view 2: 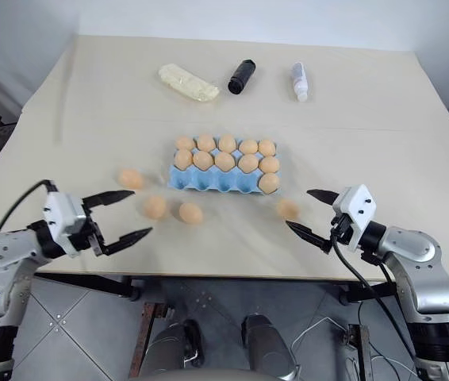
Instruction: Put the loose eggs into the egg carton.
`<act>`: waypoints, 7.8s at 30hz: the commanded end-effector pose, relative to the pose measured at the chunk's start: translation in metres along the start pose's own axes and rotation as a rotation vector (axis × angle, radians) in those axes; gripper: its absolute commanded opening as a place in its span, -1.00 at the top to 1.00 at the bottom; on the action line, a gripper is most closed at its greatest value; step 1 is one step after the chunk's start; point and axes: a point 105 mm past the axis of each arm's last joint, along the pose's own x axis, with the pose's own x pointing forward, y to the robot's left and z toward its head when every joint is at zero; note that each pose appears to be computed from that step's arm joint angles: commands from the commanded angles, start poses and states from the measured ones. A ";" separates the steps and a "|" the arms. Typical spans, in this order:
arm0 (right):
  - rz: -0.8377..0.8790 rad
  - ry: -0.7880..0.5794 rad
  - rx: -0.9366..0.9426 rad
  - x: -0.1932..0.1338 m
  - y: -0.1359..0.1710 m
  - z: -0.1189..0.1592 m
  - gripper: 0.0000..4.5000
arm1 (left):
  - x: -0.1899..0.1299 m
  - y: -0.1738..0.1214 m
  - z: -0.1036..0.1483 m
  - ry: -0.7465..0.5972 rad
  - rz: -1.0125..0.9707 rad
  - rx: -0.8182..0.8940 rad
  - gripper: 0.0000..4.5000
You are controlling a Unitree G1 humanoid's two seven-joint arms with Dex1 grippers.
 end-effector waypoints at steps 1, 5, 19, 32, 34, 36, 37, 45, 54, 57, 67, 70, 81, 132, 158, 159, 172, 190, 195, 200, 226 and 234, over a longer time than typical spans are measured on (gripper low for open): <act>0.009 0.042 -0.001 0.011 -0.003 -0.010 -1.00 | 0.011 -0.011 0.007 -0.033 -0.063 0.048 -1.00; -0.001 0.065 0.048 0.026 -0.013 -0.023 -1.00 | 0.016 -0.016 0.005 -0.044 -0.075 0.044 -1.00; 0.116 0.011 0.024 0.033 -0.001 -0.012 0.32 | 0.004 -0.015 0.005 -0.030 0.017 0.016 -1.00; 0.044 -0.109 0.058 0.100 -0.004 0.057 0.32 | -0.012 -0.003 -0.004 -0.006 0.165 -0.089 -1.00; 0.028 -0.093 0.048 0.111 -0.006 0.055 0.32 | -0.012 -0.001 -0.004 -0.007 0.174 -0.082 -1.00; 0.036 -0.084 0.036 0.116 -0.006 0.051 0.32 | -0.012 0.000 -0.002 -0.011 0.182 -0.075 -1.00; 0.043 -0.078 0.033 0.117 -0.005 0.049 0.19 | -0.012 0.001 -0.001 -0.013 0.188 -0.071 -1.00; 0.095 -0.183 -0.022 0.091 -0.003 0.070 -0.97 | -0.014 -0.001 0.006 -0.032 0.209 -0.068 -1.00; 0.047 -0.124 -0.016 0.004 -0.002 0.025 -0.99 | 0.008 -0.006 0.012 -0.051 0.115 -0.060 -1.00; -0.031 -0.090 0.013 -0.015 -0.009 0.006 -0.99 | 0.011 -0.004 0.010 -0.050 0.106 -0.065 -1.00; -0.008 -0.096 0.003 -0.017 0.009 0.005 -0.99 | 0.037 -0.012 0.004 0.002 -0.008 -0.002 -1.00; 0.017 -0.104 -0.015 -0.016 0.016 0.011 -0.99 | 0.058 -0.014 0.004 -0.003 -0.033 -0.008 -1.00; 0.086 -0.143 -0.033 -0.012 0.047 0.031 -0.99 | 0.109 -0.008 -0.005 0.033 -0.107 0.064 -1.00; 0.113 -0.224 -0.009 0.006 0.056 0.044 -1.00 | 0.071 0.056 0.039 -0.155 0.015 0.125 -0.69; 0.152 -0.242 -0.055 0.017 0.043 0.038 -1.00 | -0.001 0.032 -0.004 -0.013 0.167 -0.048 -0.98; 0.148 -0.242 -0.055 0.017 0.043 0.039 -1.00 | 0.005 0.032 -0.006 -0.013 0.162 -0.059 -0.98; 0.119 -0.263 -0.052 0.011 0.050 0.041 -1.00 | 0.056 0.031 -0.034 0.042 0.119 -0.082 -0.71; -0.102 -0.219 -0.022 -0.014 0.037 0.022 -1.00 | 0.150 0.052 0.034 -0.149 0.047 -0.023 -0.02; -0.128 -0.223 -0.033 -0.016 0.036 0.026 -1.00 | 0.164 0.053 0.028 -0.136 0.031 -0.019 -0.33; -0.156 -0.223 -0.036 -0.022 0.037 0.027 -1.00 | 0.151 0.058 0.026 -0.141 0.050 0.007 -0.97; 0.038 -0.265 -0.081 0.000 0.038 0.030 -1.00 | -0.047 0.070 -0.032 0.050 0.405 -0.058 -0.97; 0.040 -0.268 -0.085 0.004 0.035 0.032 -1.00 | 0.007 0.097 -0.023 -0.006 0.448 -0.065 -0.97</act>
